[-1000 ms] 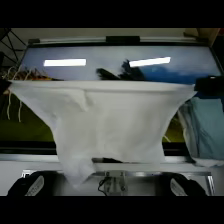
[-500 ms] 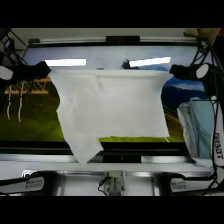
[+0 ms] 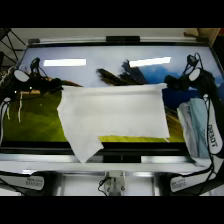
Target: Fold the shirts.
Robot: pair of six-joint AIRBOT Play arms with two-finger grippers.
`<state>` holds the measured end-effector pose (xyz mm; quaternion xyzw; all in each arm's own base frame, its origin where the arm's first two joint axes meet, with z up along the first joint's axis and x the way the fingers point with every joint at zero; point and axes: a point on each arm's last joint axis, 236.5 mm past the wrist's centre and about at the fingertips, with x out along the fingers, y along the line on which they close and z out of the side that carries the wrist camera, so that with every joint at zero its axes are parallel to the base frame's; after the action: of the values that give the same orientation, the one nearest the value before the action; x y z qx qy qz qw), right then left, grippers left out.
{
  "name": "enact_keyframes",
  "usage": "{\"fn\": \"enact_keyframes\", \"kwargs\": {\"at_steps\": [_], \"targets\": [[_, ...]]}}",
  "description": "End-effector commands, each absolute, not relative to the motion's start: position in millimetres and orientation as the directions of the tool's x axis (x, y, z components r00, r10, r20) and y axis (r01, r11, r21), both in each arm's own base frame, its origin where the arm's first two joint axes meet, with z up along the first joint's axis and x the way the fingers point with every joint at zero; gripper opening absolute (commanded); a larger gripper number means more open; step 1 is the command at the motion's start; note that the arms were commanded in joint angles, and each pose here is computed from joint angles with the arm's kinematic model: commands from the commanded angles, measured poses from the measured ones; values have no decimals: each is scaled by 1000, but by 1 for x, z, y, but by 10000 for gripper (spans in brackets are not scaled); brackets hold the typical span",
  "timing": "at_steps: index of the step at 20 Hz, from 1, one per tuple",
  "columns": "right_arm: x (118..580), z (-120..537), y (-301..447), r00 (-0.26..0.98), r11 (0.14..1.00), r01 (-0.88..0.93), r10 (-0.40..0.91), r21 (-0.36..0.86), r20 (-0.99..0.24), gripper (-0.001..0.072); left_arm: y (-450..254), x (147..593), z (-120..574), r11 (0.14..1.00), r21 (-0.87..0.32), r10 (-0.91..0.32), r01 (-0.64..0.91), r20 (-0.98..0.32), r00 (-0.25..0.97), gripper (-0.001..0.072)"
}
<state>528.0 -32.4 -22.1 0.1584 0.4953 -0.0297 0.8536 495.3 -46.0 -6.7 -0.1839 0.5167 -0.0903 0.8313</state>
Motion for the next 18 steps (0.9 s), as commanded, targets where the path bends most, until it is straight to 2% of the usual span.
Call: {"fn": "enact_keyframes", "kwargs": {"at_steps": [1,5,10,11,12,13,14,17,18], "targets": [[471,-48,-44,270,977,181,61,114,-961,63,-19,426,-39,972,-231,-221,-35,-958,185,33],[441,-84,-35,102,975,190,99,117,-990,64,-34,409,-65,957,-277,-263,-90,-955,134,33],[442,-90,-20,93,954,235,167,184,-982,65,-36,412,-77,948,-283,-260,-145,-952,162,34],[440,-89,-17,86,953,236,176,192,-981,112,-35,414,-77,942,-287,-258,-172,-951,170,36],[438,-89,-15,78,951,236,187,200,-979,346,-36,415,-76,936,-294,-262,-193,-949,174,143],[434,-87,-11,59,954,214,203,211,-977,516,-37,414,-74,934,-299,-268,-198,-949,168,406],[428,-82,-9,38,958,193,209,212,-977,516,-37,410,-69,933,-300,-275,-196,-950,145,582],[400,-46,-33,-11,981,136,141,139,-990,516,-17,395,-35,935,-308,-300,-177,-951,72,582],[385,-36,-48,-47,985,129,117,110,-992,516,-7,383,-22,932,-311,-306,-188,-950,54,533]]}}
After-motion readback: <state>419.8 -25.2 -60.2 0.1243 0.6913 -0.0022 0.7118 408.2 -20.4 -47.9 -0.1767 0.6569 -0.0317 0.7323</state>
